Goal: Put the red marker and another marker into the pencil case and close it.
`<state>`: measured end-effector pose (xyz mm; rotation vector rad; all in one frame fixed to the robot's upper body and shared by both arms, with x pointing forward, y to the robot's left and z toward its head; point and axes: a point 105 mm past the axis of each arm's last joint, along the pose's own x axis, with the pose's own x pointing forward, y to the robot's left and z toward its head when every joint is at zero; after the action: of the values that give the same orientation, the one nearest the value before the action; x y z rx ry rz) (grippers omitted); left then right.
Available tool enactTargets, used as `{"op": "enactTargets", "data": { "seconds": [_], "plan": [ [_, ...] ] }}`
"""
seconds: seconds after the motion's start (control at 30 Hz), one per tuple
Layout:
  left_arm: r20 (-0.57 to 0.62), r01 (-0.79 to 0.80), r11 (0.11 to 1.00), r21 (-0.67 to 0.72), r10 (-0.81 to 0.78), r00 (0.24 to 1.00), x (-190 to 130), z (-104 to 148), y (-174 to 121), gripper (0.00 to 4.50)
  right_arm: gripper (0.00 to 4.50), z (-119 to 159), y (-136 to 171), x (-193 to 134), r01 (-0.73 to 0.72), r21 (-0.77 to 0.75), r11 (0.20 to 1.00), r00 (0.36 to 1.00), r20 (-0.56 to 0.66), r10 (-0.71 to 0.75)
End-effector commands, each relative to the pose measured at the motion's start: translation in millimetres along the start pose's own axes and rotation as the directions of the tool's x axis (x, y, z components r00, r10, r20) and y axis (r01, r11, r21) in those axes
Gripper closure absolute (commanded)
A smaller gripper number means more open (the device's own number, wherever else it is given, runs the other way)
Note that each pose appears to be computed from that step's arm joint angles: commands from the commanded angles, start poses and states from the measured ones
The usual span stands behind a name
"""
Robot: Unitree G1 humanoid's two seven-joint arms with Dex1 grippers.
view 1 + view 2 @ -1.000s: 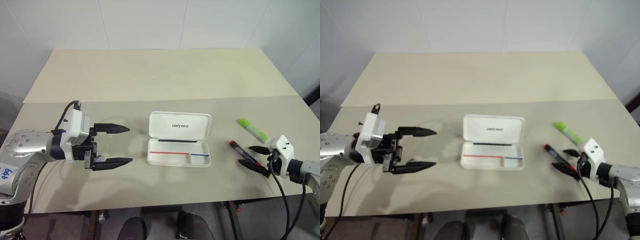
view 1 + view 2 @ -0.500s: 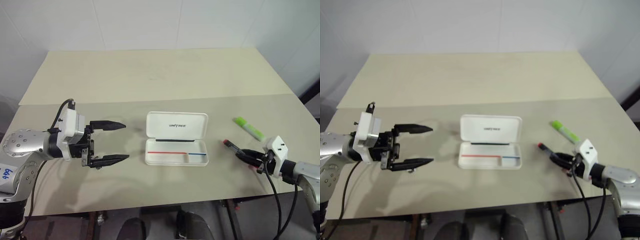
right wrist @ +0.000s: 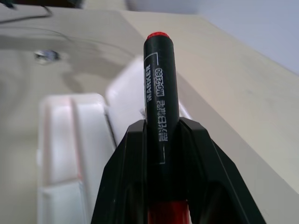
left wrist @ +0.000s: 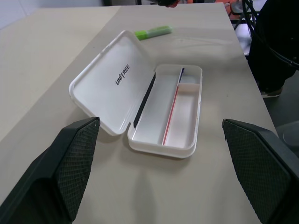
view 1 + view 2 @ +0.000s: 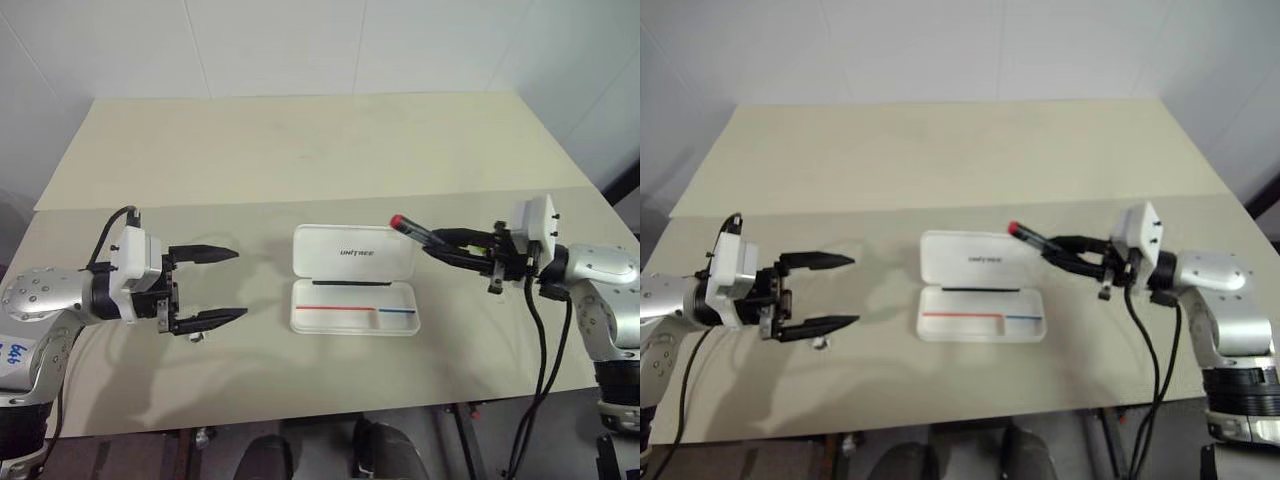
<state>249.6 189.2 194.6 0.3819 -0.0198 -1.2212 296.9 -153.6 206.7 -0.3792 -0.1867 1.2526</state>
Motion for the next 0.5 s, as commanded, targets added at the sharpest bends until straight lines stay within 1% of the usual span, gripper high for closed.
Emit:
{"op": "enactTargets", "data": {
  "seconds": [0.03,0.2,0.27,0.4,0.5],
  "plan": [
    [0.005,-0.036,0.998,0.055,0.035,0.999,-5,8,0,0.0,3.9,1,23,24,-0.193,-0.046,0.98,0.981,-0.004,0.193],
    [0.007,-0.044,0.998,0.055,0.044,0.999,-4,8,-3,0.0,3.9,-25,35,46,-0.31,-0.034,0.95,0.95,-0.047,0.308],
    [0.001,-0.053,0.997,0.062,0.053,0.999,-2,7,-4,0.0,3.9,-38,36,58,-0.342,-0.067,0.937,0.938,-0.088,0.336],
    [0.001,-0.047,0.997,0.055,0.047,0.999,1,7,-7,0.0,3.9,-47,33,75,-0.352,-0.072,0.933,0.934,-0.094,0.345],
    [0.004,-0.046,0.998,0.049,0.045,0.999,3,8,-9,0.0,3.9,-56,36,90,-0.39,-0.079,0.918,0.917,-0.128,0.378]
  ]
}}
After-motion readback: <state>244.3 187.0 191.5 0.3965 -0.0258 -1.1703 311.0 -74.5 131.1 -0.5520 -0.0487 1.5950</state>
